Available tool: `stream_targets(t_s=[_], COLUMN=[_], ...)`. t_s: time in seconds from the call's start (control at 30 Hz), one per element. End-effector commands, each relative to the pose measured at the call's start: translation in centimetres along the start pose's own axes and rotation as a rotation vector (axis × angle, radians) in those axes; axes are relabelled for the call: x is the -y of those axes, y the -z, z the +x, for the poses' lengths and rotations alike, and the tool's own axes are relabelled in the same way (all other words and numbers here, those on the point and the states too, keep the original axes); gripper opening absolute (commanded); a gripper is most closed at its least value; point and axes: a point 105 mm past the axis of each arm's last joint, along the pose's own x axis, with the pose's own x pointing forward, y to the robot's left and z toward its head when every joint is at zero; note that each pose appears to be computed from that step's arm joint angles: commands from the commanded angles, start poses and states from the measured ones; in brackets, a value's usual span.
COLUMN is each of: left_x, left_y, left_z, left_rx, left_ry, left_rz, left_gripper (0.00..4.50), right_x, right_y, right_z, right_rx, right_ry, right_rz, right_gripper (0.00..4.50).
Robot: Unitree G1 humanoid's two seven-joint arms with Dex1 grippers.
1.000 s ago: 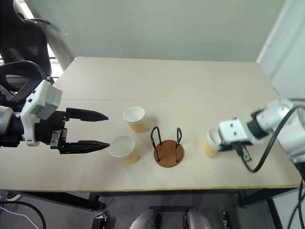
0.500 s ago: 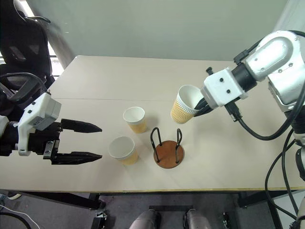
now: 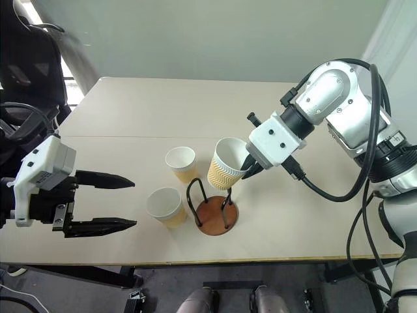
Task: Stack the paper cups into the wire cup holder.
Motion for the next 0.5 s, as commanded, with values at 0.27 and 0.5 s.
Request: stream_targets(t_s=[0.27,0.5], left_x=[-0.1,-0.1], left_y=[-0.6,0.6], left_z=[-0.5,-0.1], left_rx=[0.018,-0.033], left_ry=[-0.034,-0.012], left_rz=[0.025,0.007], left_gripper=[4.5,4.5], right_x=[2.2,1.8], right_y=[-1.8,-3.0], right_z=[-2.2,-0.8], right_rx=[0.002,0.069], right_ry=[0.08,0.052], right_rz=[-0.078,-0.085], right_gripper=[0.04,0.04])
